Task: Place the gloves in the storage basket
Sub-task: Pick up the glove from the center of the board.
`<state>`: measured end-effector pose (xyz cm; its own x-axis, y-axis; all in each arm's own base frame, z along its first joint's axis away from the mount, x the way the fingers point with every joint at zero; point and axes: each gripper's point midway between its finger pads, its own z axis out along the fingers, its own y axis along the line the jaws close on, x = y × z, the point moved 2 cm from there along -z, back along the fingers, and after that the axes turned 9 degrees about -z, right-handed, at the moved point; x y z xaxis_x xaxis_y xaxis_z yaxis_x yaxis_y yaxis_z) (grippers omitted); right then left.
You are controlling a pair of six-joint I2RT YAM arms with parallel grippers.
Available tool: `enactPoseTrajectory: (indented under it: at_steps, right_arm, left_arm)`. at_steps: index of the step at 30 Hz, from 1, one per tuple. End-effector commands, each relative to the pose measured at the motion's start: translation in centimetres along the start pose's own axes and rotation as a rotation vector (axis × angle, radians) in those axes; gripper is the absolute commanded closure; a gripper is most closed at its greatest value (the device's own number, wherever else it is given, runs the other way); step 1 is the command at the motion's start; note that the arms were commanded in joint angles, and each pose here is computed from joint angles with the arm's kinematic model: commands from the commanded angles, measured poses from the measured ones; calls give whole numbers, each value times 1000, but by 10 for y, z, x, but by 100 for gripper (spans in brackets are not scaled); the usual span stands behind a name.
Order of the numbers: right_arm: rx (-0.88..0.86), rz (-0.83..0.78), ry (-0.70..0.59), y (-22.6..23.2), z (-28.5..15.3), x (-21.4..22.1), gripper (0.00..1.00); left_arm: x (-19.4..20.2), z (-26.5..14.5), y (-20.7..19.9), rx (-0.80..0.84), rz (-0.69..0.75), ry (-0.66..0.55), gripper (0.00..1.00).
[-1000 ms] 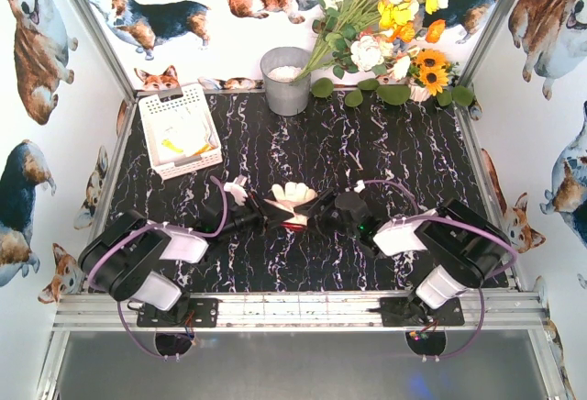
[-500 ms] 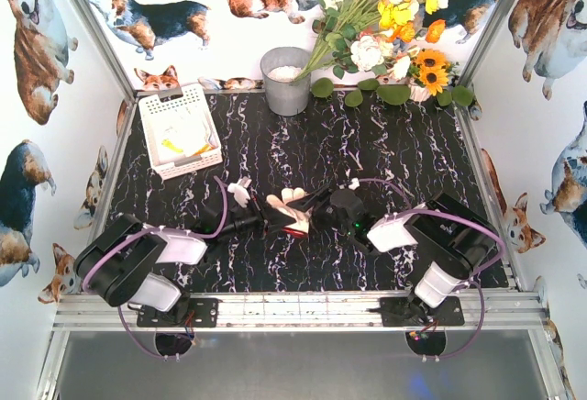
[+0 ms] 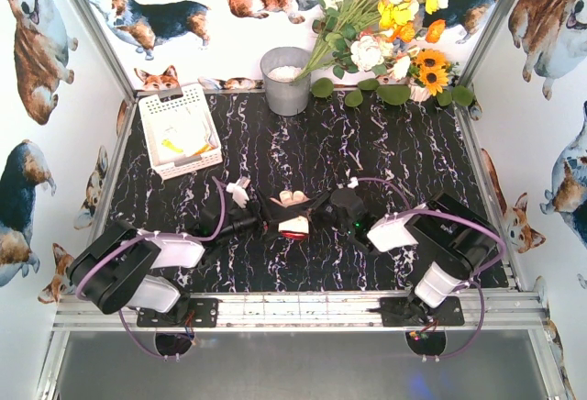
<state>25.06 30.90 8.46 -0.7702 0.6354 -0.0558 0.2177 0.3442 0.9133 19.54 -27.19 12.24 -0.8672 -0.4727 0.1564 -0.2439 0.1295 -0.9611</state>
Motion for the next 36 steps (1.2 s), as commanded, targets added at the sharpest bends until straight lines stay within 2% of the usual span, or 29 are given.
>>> enactPoseTrajectory:
  at_steps: [1, 3, 7, 13, 19, 25, 30, 36]
  right_arm:
    - [-145, -35, -12, 46, -9, -2, 100]
    - [-153, -34, -10, 51, -12, -2, 100]
    - [-183, -29, 7, 61, -18, 1, 100]
    - [-188, -53, 29, 69, -26, 5, 100]
    - [-189, -74, 42, 74, -37, 9, 100]
    - [-212, -101, 54, 85, -41, 16, 100]
    - [-215, -116, 43, 85, -42, 16, 100]
    - [-213, -126, 8, 85, -45, 11, 100]
  left_arm:
    - [-5, 3, -13, 71, 19, -30, 21]
    - [-6, 5, -16, 92, 14, -35, 12]
    - [-10, 8, -26, 154, -5, -44, 7]
    - [-20, 10, -43, 233, -19, -100, 7]
    - [-36, 12, -52, 244, -23, -203, 7]
    - [-44, 18, -72, 265, -1, -237, 7]
    - [-45, 20, -85, 272, 33, -246, 15]
    - [-46, 16, -81, 257, 28, -267, 41]
